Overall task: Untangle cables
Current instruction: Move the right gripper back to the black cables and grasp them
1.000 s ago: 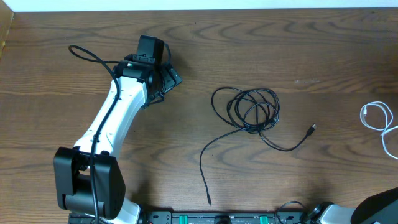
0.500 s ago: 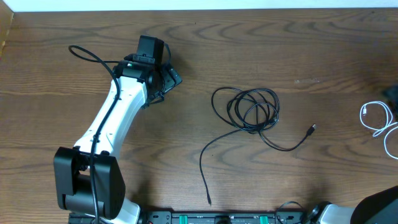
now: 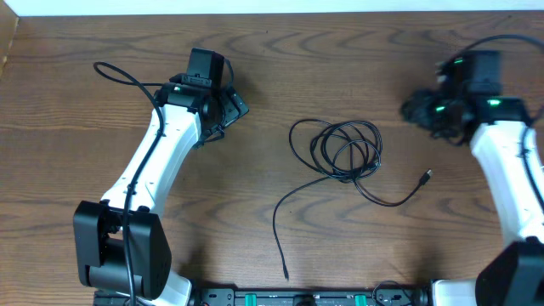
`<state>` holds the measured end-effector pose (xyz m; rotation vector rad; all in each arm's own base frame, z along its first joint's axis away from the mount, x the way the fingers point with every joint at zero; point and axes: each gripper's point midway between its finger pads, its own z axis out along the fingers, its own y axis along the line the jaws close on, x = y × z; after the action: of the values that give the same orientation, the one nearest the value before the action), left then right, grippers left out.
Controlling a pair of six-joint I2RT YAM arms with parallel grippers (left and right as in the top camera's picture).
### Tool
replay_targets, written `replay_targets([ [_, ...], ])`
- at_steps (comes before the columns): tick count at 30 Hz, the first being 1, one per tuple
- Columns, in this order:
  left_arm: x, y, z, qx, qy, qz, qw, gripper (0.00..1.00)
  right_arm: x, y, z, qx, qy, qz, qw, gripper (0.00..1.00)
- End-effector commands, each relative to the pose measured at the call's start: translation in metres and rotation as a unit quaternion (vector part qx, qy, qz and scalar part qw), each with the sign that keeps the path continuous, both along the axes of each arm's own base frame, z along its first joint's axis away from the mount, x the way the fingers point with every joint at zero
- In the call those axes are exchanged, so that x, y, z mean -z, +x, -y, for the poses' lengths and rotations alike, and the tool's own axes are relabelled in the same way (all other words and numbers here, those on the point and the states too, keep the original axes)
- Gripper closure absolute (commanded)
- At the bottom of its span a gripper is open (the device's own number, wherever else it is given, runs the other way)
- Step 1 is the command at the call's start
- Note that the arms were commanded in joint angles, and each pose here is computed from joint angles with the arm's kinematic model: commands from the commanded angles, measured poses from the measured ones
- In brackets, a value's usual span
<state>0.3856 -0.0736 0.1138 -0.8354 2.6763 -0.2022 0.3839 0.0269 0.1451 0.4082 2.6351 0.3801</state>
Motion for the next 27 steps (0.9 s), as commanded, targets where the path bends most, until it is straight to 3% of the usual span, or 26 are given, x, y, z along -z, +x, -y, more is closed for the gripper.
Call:
replay_targets([
  [1,0.006,-0.002,-0.003,-0.002,0.007,-0.009,1.0,0.02,0.037,-0.007,-0.023,-0.047,-0.009,-0.031,0.998,0.44],
  [5,0.006,-0.002,-0.003,-0.002,0.007,-0.009,1.0,0.02,0.068,-0.006,-0.026,-0.052,-0.032,-0.056,0.997,0.42],
  [10,0.006,-0.002,-0.003,-0.002,0.007,-0.009,1.0,0.02,0.108,-0.017,-0.032,-0.083,-0.03,-0.112,0.99,0.53],
  [12,0.006,-0.002,-0.003,-0.002,0.007,-0.009,1.0,0.02,0.12,-0.023,-0.042,-0.143,-0.018,-0.122,0.982,0.5],
  [14,0.006,-0.002,-0.003,-0.002,0.007,-0.009,1.0,0.02,0.132,-0.028,-0.047,-0.171,-0.01,-0.135,0.976,0.38],
  [18,0.006,-0.002,-0.003,-0.002,0.007,-0.009,1.0,0.02,0.151,-0.034,-0.046,-0.171,-0.007,-0.163,0.972,0.36],
  [23,0.006,-0.002,-0.003,-0.002,0.007,-0.009,1.0,0.02,0.161,-0.036,-0.046,-0.171,-0.006,-0.173,0.97,0.71],
  [26,0.006,-0.002,-0.003,-0.002,0.007,-0.009,1.0,0.02,0.16,-0.031,-0.05,-0.174,0.0,-0.162,0.971,0.82],
  [27,0.006,-0.002,-0.003,-0.002,0.007,-0.009,1.0,0.02,0.159,-0.029,-0.054,-0.178,0.006,-0.156,0.972,0.91],
])
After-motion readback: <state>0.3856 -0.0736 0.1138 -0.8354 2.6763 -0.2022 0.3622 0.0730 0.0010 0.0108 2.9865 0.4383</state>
